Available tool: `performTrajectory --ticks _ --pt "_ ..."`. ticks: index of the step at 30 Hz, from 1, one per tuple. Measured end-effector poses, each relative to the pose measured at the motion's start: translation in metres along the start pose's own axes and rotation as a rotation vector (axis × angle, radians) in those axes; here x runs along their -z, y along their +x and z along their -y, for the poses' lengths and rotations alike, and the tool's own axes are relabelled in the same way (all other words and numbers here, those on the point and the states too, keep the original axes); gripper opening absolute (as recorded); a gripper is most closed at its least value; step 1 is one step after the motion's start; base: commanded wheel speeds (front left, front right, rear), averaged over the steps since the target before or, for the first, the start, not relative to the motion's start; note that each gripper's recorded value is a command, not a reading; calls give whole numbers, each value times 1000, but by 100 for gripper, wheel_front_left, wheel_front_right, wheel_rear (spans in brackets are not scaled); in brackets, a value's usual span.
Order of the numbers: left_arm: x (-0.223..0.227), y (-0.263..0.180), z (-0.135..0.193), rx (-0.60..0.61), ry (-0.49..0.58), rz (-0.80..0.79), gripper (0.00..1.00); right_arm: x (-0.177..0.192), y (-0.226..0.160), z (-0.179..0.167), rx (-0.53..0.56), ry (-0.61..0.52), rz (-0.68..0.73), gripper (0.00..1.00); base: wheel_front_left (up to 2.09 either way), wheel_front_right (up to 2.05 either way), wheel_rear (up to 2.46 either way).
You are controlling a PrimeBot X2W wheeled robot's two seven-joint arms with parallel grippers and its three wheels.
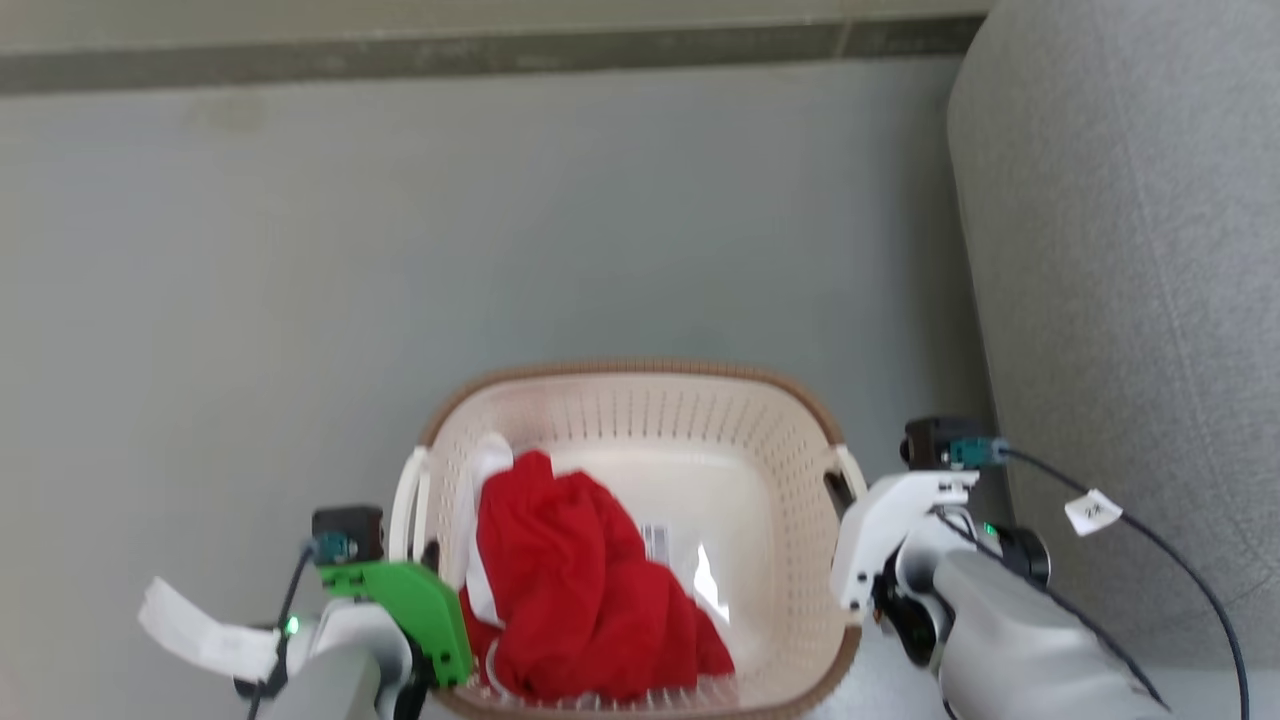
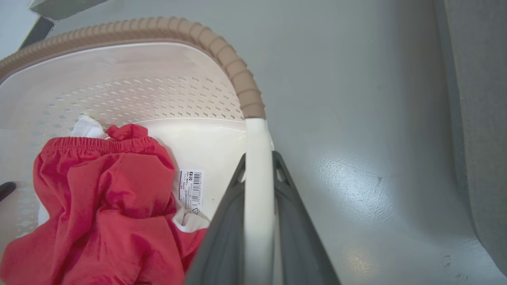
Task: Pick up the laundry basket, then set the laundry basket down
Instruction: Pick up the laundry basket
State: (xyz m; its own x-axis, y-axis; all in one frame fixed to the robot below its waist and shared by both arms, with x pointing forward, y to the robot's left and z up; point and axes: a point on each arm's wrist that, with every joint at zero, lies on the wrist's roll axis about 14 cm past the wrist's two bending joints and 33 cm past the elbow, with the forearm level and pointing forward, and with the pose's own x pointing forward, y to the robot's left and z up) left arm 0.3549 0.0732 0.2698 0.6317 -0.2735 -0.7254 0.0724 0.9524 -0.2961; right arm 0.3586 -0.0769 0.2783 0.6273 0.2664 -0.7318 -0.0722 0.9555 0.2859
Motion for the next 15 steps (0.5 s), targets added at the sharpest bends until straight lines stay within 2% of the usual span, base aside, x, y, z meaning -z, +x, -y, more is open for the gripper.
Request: performTrajectory --ticks 9,15 --pt "15 -33 2 -8 -6 14 0 15 -28 -13 -18 -24 -4 0 0 0 0" --pt "11 -47 6 0 -5 51 0 12 -41 -20 -23 -33 23 0 0 0 0"
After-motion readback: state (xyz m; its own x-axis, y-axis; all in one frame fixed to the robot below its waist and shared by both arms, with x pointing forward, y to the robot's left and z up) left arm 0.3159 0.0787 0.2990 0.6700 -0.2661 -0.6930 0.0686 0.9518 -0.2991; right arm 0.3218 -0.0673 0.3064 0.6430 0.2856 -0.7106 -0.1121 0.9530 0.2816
